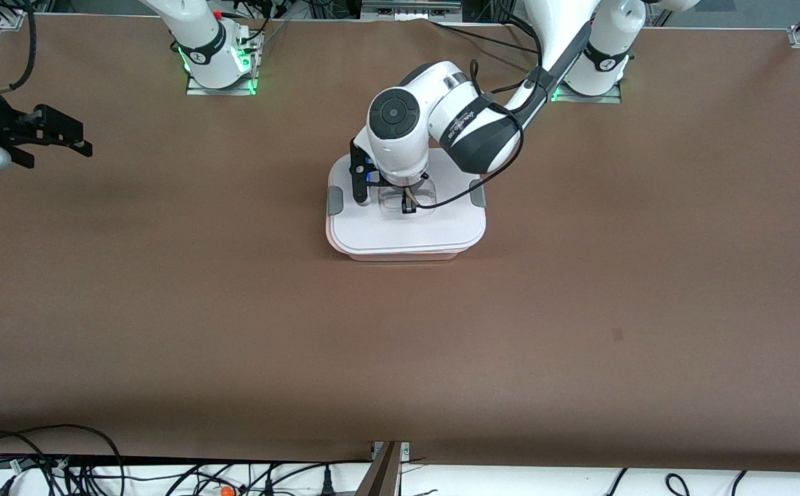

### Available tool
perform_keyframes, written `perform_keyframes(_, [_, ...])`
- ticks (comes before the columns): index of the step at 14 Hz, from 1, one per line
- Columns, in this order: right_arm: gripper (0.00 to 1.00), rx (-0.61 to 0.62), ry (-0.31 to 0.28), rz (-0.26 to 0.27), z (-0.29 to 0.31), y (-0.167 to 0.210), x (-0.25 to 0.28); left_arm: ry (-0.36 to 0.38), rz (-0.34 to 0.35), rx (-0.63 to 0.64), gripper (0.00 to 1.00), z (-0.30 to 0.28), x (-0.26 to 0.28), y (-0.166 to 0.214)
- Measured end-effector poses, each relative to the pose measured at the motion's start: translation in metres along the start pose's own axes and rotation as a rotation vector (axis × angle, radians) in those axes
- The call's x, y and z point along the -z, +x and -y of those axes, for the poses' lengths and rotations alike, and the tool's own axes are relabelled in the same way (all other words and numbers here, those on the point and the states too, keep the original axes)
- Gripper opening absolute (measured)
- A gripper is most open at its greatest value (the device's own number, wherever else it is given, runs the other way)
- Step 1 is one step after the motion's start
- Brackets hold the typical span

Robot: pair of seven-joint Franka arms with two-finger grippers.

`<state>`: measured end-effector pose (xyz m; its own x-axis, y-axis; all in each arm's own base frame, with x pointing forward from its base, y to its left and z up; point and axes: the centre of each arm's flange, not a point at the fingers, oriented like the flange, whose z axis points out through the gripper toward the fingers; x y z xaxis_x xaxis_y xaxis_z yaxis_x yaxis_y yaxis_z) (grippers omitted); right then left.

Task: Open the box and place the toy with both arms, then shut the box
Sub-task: 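Carry the lid over the box while the right gripper withdraws, then lower the lid onto the box with the left gripper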

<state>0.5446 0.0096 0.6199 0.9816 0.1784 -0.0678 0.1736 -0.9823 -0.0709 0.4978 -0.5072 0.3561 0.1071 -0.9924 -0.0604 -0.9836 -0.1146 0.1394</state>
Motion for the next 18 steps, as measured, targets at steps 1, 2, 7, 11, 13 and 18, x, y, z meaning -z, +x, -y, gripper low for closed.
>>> perform_keyframes(1, [1.0,-0.008,-0.019,-0.006,0.004,-0.005,0.002,0.0,0.001,0.002,0.07,0.0,0.0,0.0])
perform_keyframes(2, [1.0,-0.025,-0.037,-0.012,0.008,-0.008,0.004,0.0,0.001,0.004,0.07,0.0,-0.001,0.0])
perform_keyframes(7, [1.0,-0.04,-0.053,-0.027,0.022,-0.005,0.002,0.039,0.016,-0.007,0.07,-0.004,-0.011,0.01])
perform_keyframes(11, [1.0,-0.04,-0.057,-0.046,0.022,-0.004,0.008,0.075,0.038,-0.022,0.07,-0.016,-0.014,0.021])
perform_keyframes(13, [1.0,-0.044,-0.057,-0.055,0.021,-0.004,0.013,0.085,0.047,-0.028,0.07,-0.017,-0.015,0.022])
perform_keyframes(18, [1.0,-0.047,-0.059,-0.031,0.019,0.009,0.0,0.109,0.067,-0.046,0.12,-0.021,-0.018,0.026])
